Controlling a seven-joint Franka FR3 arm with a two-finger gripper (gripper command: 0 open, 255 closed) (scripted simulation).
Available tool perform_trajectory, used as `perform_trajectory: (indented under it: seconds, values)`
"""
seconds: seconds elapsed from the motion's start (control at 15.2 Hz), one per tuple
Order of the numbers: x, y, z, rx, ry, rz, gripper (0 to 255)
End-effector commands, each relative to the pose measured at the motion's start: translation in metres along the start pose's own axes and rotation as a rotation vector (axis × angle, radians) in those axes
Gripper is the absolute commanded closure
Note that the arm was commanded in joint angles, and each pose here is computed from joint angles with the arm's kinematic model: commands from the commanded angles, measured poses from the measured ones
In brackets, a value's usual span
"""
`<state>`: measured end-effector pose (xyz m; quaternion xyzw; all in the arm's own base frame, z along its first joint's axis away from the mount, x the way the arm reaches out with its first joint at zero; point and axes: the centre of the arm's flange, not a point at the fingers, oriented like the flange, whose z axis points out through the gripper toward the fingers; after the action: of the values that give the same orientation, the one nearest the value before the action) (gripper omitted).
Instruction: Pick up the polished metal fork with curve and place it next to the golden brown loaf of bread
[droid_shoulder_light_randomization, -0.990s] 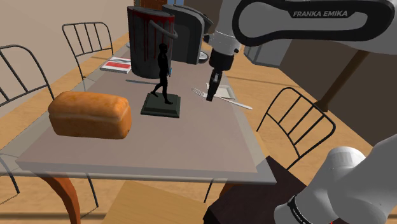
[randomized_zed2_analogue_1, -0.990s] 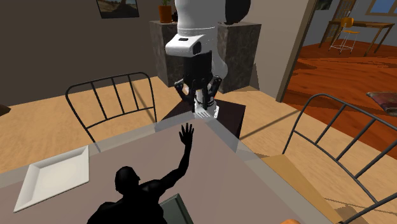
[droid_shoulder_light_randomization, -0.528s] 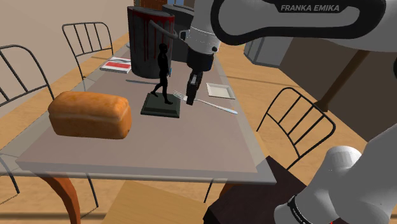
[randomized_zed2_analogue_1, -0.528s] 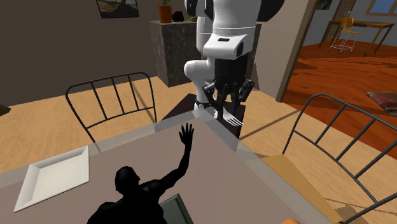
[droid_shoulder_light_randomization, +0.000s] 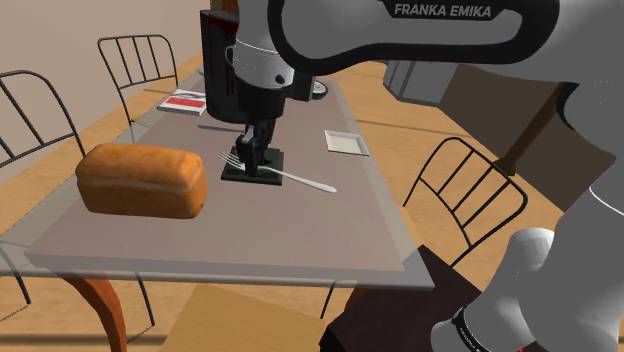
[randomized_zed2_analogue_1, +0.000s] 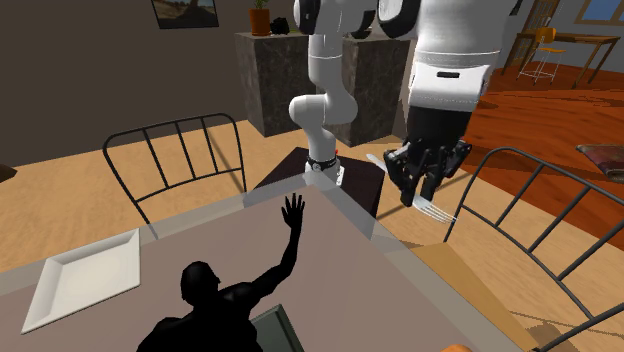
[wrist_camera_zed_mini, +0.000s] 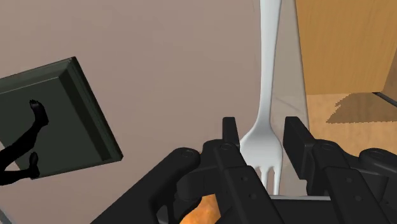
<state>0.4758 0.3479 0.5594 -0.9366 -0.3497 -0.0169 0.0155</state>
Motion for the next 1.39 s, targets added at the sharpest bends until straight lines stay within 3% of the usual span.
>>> perform_trajectory:
  seconds: [0.0, 0.4, 1.32]
  values:
    - [0.022, -0.018, 0.002, 0.001, 0.0, 0.002, 255]
    - [0.085, -0.081, 0.005, 0.001, 0.0, 0.002, 255]
    - [0.081, -0.08, 0.079, 0.001, 0.0, 0.002, 255]
